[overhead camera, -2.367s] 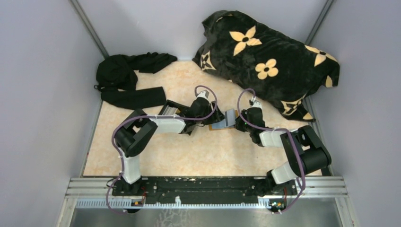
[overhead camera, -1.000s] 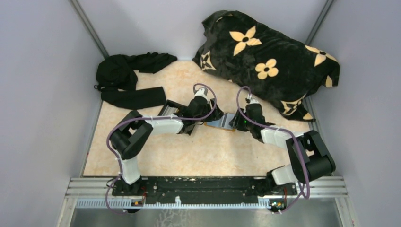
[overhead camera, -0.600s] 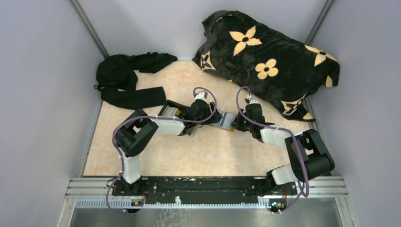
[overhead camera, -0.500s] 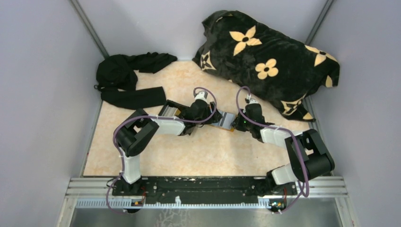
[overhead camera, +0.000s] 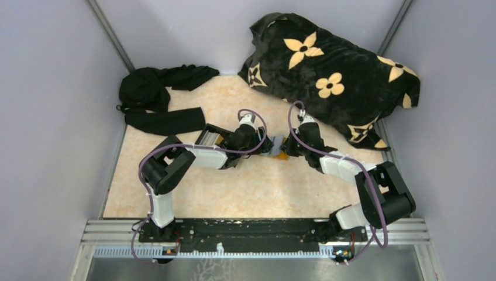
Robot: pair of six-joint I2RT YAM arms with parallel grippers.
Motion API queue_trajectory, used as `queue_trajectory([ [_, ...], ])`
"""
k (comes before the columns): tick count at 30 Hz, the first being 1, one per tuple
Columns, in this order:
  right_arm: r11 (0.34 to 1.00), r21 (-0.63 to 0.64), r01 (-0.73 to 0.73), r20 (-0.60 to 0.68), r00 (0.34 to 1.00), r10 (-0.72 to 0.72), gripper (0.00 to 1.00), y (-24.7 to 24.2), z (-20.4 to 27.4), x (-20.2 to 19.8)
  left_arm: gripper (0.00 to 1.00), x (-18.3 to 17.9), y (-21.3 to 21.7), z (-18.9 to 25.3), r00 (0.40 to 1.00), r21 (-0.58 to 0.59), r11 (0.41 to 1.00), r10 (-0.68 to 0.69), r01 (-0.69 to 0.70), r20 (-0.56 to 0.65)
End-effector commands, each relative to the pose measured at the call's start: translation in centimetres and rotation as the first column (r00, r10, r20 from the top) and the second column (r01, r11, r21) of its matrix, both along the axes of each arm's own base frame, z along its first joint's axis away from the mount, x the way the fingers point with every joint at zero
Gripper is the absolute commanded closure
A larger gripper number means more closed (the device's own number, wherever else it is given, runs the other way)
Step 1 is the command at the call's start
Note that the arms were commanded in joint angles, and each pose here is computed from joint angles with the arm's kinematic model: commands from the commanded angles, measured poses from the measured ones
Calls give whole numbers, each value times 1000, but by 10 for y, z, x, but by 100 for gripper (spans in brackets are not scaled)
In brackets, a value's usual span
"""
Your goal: Take the credit cards out of the card holder
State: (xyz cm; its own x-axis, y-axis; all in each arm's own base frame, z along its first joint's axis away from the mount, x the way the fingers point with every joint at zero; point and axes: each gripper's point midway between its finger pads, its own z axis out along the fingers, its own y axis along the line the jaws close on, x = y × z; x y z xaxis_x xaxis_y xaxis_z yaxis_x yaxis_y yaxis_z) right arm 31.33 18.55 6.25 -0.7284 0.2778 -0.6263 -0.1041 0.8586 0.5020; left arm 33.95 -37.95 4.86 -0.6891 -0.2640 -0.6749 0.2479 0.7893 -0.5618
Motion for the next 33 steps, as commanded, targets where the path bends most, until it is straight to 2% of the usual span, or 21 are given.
queue_trajectory([
  [1,998,42,-39,117,993,34,100,18,41,17,32,-8,14,8,1000,31,1000,2,-2,21],
  [11,994,53,-97,137,987,89,100,41,54,26,33,-6,32,90,980,-67,996,73,-61,183],
  [14,992,58,-108,131,986,100,100,47,52,27,33,-7,40,102,973,-80,994,95,-80,211],
  [23,995,51,-90,92,992,85,100,40,33,17,33,-10,37,88,980,-72,995,75,-63,186],
  [33,1000,14,27,52,998,-27,100,10,17,10,33,-10,26,68,990,-54,998,37,-30,139],
])
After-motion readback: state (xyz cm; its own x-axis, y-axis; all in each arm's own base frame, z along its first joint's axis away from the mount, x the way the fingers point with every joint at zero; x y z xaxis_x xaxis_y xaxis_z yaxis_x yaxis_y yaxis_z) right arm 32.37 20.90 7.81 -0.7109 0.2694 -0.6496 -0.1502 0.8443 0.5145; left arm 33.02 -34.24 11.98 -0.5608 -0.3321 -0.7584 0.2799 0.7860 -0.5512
